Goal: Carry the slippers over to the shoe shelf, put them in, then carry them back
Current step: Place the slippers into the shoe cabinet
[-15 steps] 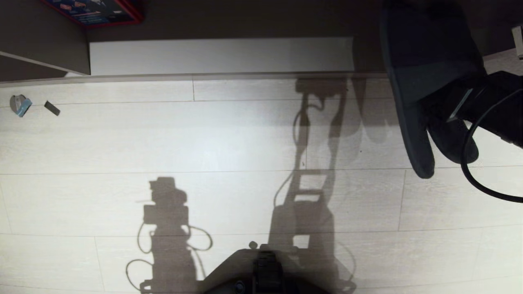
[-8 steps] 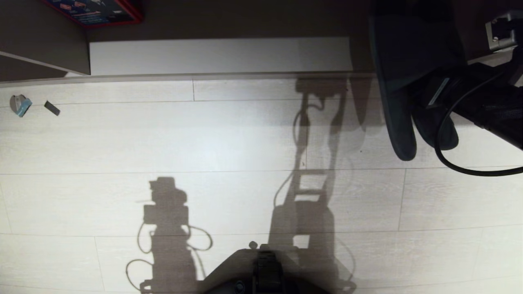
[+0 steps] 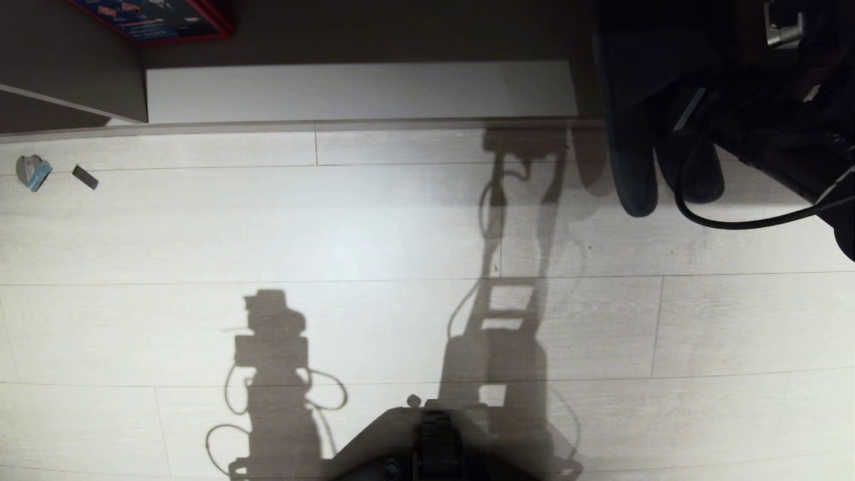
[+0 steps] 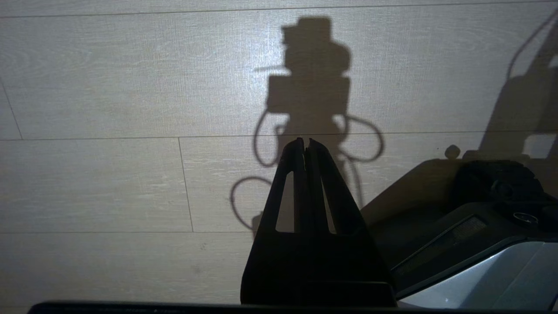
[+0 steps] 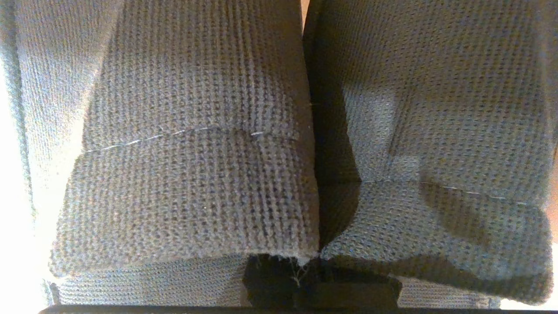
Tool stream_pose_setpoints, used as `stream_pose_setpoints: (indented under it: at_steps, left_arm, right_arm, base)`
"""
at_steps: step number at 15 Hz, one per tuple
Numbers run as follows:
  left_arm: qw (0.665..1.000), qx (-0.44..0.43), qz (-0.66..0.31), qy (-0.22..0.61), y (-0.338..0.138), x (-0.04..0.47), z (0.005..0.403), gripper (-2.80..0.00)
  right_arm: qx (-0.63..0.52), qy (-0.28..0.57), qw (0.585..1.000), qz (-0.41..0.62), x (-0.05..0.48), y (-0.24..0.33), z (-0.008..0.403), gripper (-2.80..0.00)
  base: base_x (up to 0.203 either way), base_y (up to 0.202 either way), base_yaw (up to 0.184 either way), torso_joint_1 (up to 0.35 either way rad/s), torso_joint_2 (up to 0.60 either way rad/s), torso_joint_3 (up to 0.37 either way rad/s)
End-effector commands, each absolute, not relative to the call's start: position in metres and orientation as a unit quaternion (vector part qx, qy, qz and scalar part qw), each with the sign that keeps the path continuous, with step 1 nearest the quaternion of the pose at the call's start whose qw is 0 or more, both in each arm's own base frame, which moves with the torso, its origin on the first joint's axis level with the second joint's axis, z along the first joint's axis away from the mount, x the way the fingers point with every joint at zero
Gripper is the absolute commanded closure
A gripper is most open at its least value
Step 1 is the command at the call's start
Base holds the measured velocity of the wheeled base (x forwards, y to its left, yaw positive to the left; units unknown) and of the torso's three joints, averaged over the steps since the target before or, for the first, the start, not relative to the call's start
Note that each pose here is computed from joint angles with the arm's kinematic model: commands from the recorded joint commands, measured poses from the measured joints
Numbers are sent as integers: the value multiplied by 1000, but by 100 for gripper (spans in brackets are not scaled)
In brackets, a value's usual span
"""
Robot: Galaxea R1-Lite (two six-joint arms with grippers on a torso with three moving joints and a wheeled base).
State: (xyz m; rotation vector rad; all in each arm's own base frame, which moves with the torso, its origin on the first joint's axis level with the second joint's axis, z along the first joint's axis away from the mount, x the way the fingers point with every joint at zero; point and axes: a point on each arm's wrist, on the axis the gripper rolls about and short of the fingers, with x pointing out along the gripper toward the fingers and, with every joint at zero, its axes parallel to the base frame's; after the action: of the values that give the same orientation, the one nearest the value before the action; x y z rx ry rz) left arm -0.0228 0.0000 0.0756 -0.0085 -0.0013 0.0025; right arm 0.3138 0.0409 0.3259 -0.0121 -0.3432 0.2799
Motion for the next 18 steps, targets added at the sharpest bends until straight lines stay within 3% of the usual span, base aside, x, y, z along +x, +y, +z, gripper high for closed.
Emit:
stream_pose_setpoints:
  at_steps: [1, 14, 18]
  left_arm:
    - [1000, -5, 2, -1, 0, -23, 76, 0]
    - [1000, -5, 2, -1, 0, -23, 76, 0]
    - [1000, -5, 2, -1, 0, -23, 76, 0]
  right_arm:
    - [-6, -172, 976, 137, 331, 43, 324, 0]
    - [-27, -261, 958, 117, 396, 49, 375, 0]
    - [-29, -249, 961, 119, 409, 50, 371, 0]
  base:
    - [0, 0, 0, 0, 0, 0]
    - [0, 0, 0, 0, 0, 0]
    - [0, 0, 0, 0, 0, 0]
